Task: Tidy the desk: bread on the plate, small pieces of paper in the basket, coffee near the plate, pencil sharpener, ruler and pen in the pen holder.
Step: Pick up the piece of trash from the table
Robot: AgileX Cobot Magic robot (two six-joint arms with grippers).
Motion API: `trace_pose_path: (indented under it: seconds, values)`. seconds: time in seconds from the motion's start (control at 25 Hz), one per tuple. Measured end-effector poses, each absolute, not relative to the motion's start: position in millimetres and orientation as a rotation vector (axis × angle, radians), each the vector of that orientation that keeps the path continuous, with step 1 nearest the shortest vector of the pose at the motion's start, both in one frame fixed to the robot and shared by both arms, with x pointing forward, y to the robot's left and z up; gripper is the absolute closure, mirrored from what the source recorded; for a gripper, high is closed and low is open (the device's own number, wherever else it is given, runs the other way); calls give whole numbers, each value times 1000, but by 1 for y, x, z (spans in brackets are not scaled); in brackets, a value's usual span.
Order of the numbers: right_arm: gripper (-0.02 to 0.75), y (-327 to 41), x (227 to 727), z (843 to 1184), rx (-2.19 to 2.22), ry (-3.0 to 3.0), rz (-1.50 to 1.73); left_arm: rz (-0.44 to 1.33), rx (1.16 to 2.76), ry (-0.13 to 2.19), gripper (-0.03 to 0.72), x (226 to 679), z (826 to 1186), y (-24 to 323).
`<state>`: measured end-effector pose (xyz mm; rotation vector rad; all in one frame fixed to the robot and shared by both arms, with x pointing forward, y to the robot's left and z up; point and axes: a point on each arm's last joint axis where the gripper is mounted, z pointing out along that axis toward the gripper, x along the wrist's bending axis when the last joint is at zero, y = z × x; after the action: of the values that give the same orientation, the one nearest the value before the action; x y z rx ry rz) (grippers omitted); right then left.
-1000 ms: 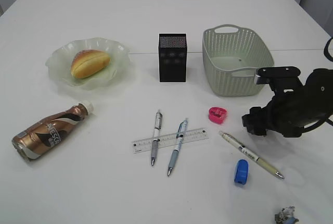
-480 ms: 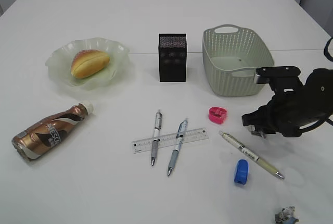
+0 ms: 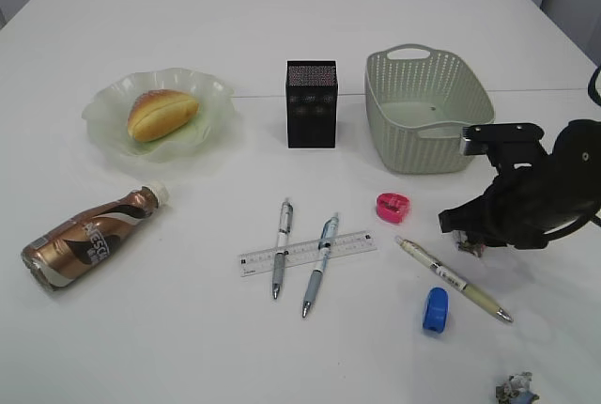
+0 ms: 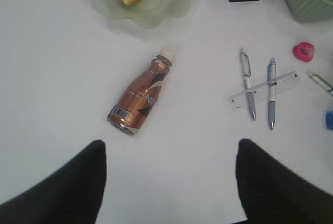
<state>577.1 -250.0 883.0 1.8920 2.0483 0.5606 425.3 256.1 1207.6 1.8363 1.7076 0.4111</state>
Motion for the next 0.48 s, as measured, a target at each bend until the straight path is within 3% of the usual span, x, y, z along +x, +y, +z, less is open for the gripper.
trace_pose_path:
  seconds: [0.48]
  values:
    - [725,-250,554,920,1963,2151,461,411,1836,1708,129,425,1208,256]
